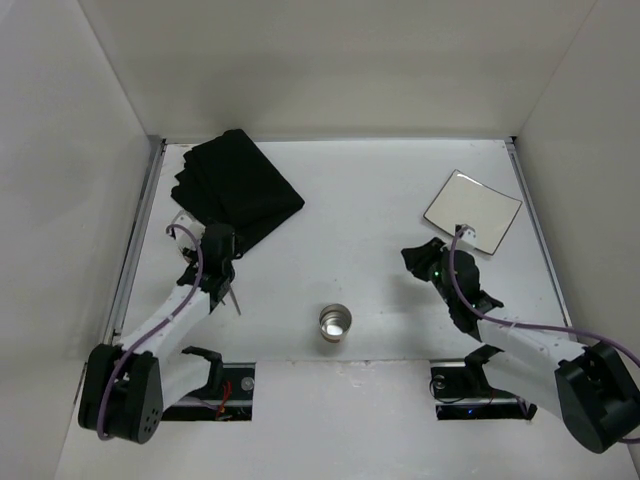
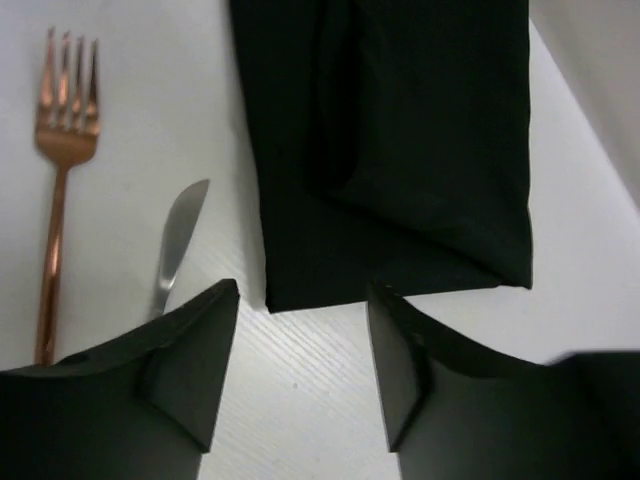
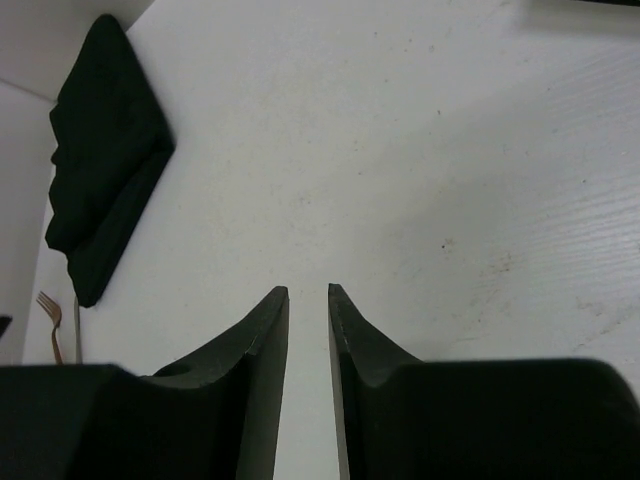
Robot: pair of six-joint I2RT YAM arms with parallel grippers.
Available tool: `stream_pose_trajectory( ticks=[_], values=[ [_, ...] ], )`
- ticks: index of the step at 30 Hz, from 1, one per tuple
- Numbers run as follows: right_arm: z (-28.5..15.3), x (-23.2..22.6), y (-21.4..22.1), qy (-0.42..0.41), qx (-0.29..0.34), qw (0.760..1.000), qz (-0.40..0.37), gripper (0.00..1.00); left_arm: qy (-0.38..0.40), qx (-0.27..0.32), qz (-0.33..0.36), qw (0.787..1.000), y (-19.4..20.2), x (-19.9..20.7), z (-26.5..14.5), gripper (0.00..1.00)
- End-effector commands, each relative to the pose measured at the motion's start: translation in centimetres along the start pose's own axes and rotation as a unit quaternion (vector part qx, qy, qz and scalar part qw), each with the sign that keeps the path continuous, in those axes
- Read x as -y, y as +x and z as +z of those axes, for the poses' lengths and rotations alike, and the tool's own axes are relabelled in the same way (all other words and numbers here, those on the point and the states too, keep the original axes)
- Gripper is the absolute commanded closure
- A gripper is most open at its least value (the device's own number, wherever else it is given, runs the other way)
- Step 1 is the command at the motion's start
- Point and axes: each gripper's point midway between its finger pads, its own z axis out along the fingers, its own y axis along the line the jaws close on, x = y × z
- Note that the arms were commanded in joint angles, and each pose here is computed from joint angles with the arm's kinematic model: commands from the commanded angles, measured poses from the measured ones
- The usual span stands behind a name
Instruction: Set the dinner table for one person
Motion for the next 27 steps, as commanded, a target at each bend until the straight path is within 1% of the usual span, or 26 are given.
stream_pose_trajectory(
  ticks=[1, 2, 4, 5, 7, 10, 12, 13, 17, 20, 23, 27],
  values=[
    [0.5, -2.7, -1.5, -0.035, 0.015, 0.999, -0.004, 0.71, 0.053, 0.028, -0.006, 0.998, -1.8, 5.0, 0.9, 0.60],
    [0.5, -2.9, -1.5, -0.037, 0.014, 0.999, -0.005, 0.71, 0.046, 0.024, 0.001, 0.999, -1.5, 5.3, 1.5, 0.63],
    [0.4, -3.0, -1.4, -0.039, 0.015, 0.999, -0.006, 0.64, 0.041, 0.017, 0.005, 0.999, -0.8, 6.0, 2.4, 0.63],
    [0.4, -2.8, -1.4, -0.037, 0.017, 0.999, -0.004, 0.58, 0.037, 0.012, 0.008, 0.999, -0.3, 6.3, 2.9, 0.61],
    [0.5, -2.9, -1.1, -0.037, 0.011, 0.999, -0.005, 0.51, 0.032, 0.008, 0.009, 0.999, 0.2, 6.9, 3.7, 0.52],
    [0.5, -3.1, -1.2, -0.040, 0.012, 0.999, -0.009, 0.46, 0.031, 0.007, 0.002, 0.999, 0.8, 7.5, 4.7, 0.44],
    [0.5, -3.0, -1.1, -0.039, 0.011, 0.999, -0.007, 0.44, 0.025, 0.003, -0.001, 1.000, 1.1, 7.7, 5.3, 0.37],
    [0.5, -3.1, -1.0, -0.040, 0.008, 0.999, -0.009, 0.44, 0.022, 0.003, 0.000, 1.000, 1.1, 7.7, 5.5, 0.36],
    [0.5, -3.3, -1.0, -0.043, 0.008, 0.999, -0.012, 0.41, 0.012, -0.006, -0.026, 1.000, 2.0, 7.3, 5.8, 0.35],
    [0.6, -3.3, -0.7, -0.042, 0.002, 0.999, -0.015, 0.41, 0.002, -0.007, -0.052, 0.999, 2.3, 6.8, 6.3, 0.36],
    [0.6, -3.6, -0.6, -0.045, 0.002, 0.999, -0.014, 0.41, -0.007, -0.006, -0.068, 0.998, 2.6, 6.8, 7.3, 0.38],
    [0.8, -3.9, -0.1, -0.048, -0.009, 0.999, -0.020, 0.41, -0.003, 0.011, -0.081, 0.997, 2.0, 7.5, 9.0, 0.42]
  ],
)
